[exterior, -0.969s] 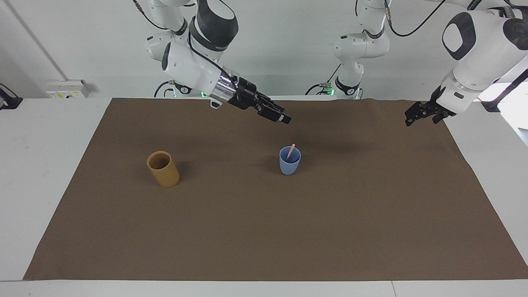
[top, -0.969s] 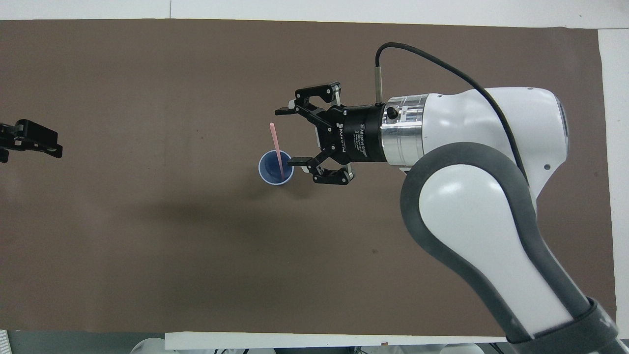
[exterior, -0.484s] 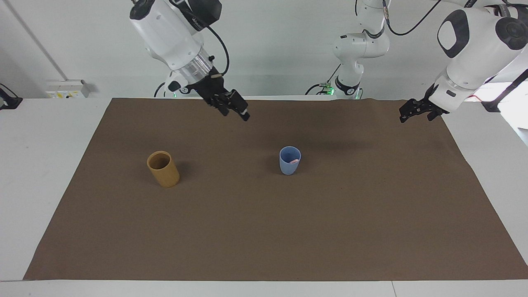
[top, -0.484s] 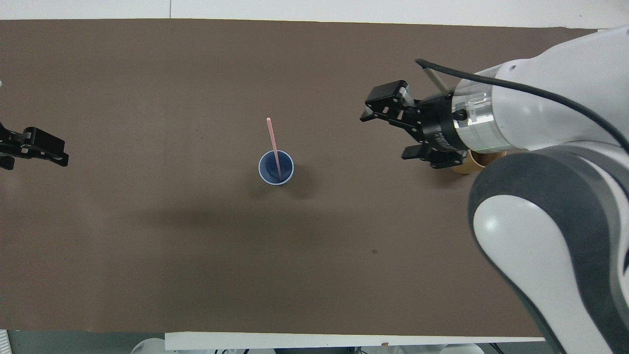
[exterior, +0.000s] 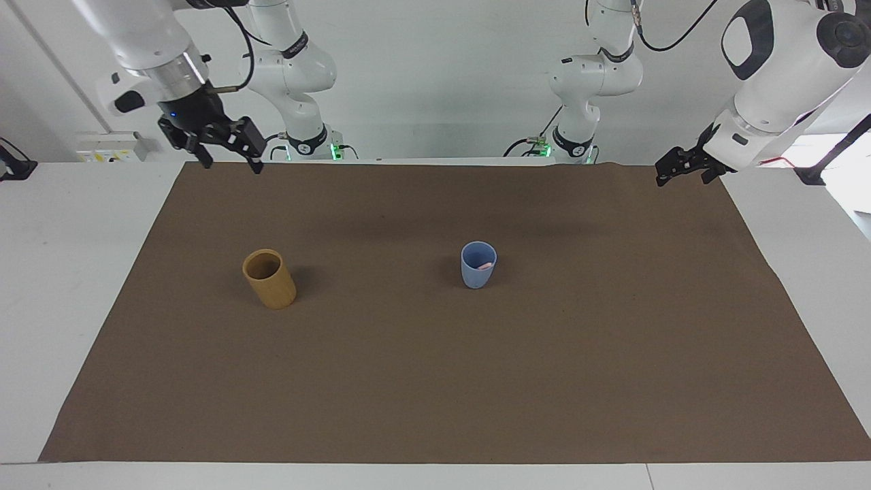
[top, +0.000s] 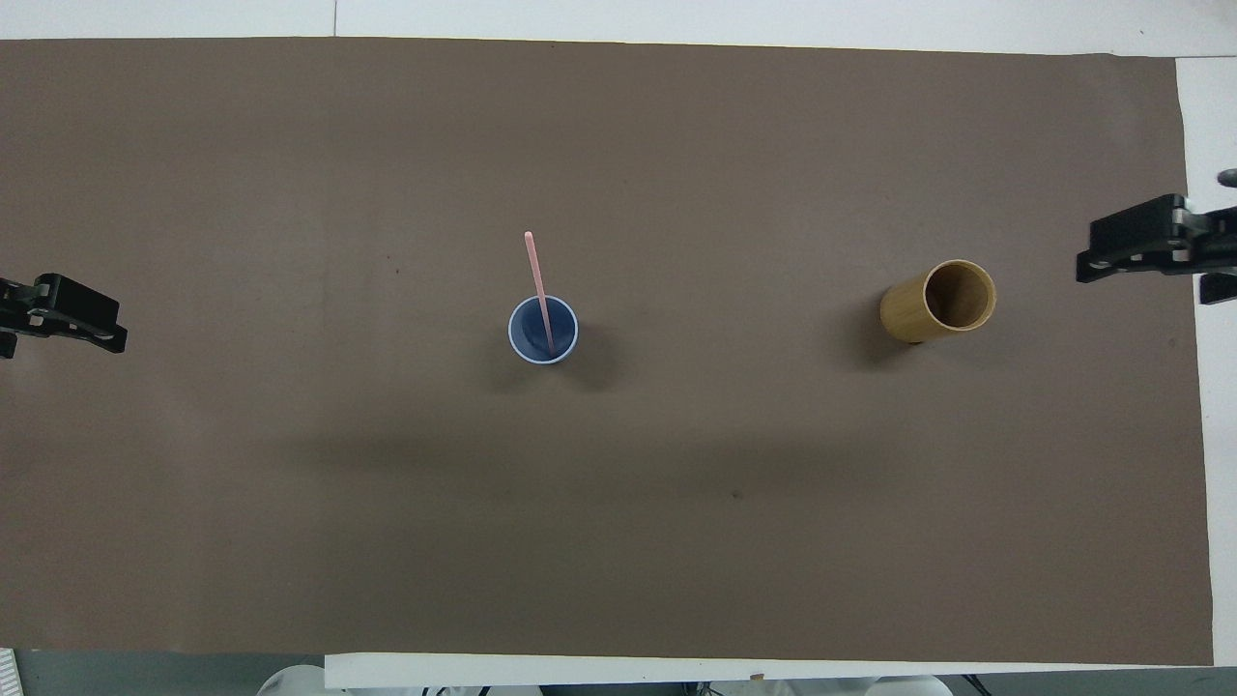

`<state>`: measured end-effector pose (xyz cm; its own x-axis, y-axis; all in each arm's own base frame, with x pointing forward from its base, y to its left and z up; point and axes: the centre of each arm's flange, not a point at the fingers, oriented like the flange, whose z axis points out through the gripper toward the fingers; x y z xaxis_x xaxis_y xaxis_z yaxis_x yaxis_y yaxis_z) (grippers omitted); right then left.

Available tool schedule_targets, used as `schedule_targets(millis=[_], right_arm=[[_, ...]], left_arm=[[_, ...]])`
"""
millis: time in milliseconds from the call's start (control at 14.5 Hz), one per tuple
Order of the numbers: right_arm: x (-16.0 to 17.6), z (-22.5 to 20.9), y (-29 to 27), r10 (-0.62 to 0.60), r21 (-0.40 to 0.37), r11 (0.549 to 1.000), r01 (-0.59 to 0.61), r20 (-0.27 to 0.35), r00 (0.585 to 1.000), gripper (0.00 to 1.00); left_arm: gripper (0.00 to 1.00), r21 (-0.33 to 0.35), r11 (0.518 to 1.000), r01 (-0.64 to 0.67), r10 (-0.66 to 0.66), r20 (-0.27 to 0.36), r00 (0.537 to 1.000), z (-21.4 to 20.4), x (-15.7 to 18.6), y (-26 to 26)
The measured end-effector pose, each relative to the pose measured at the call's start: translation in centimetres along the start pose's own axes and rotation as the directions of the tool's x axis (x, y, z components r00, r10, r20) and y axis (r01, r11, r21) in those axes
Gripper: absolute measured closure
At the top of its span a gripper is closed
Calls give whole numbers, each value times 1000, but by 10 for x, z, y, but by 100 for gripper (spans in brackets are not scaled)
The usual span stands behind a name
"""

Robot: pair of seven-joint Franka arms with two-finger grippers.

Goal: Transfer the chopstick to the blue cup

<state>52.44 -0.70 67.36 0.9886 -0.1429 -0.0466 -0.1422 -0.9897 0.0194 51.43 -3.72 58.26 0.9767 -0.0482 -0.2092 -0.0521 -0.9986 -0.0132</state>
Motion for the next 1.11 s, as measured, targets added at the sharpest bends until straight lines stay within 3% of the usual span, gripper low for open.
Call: schedule_targets(millis=[138, 277, 761, 1107], right_arm=[[-5, -11, 6, -66, -88, 994, 66, 5, 998, 0], [-7, -8, 6, -100, -98, 990, 103, 37, 994, 0], [-8, -3, 4, -136, -96, 985, 142, 71, 988, 0], [-8, 3, -4, -152, -34, 987, 155, 86, 985, 0]], left_arm=[[0, -7, 1000, -3, 3, -67, 998, -6, 7, 2], [0, -20, 1000, -5, 2, -115, 993, -11, 12, 4], [0, -24, 1000, -4, 1, -126, 992, -12, 13, 3], [0, -26, 1000, -1, -3, -127, 992, -12, 13, 2]])
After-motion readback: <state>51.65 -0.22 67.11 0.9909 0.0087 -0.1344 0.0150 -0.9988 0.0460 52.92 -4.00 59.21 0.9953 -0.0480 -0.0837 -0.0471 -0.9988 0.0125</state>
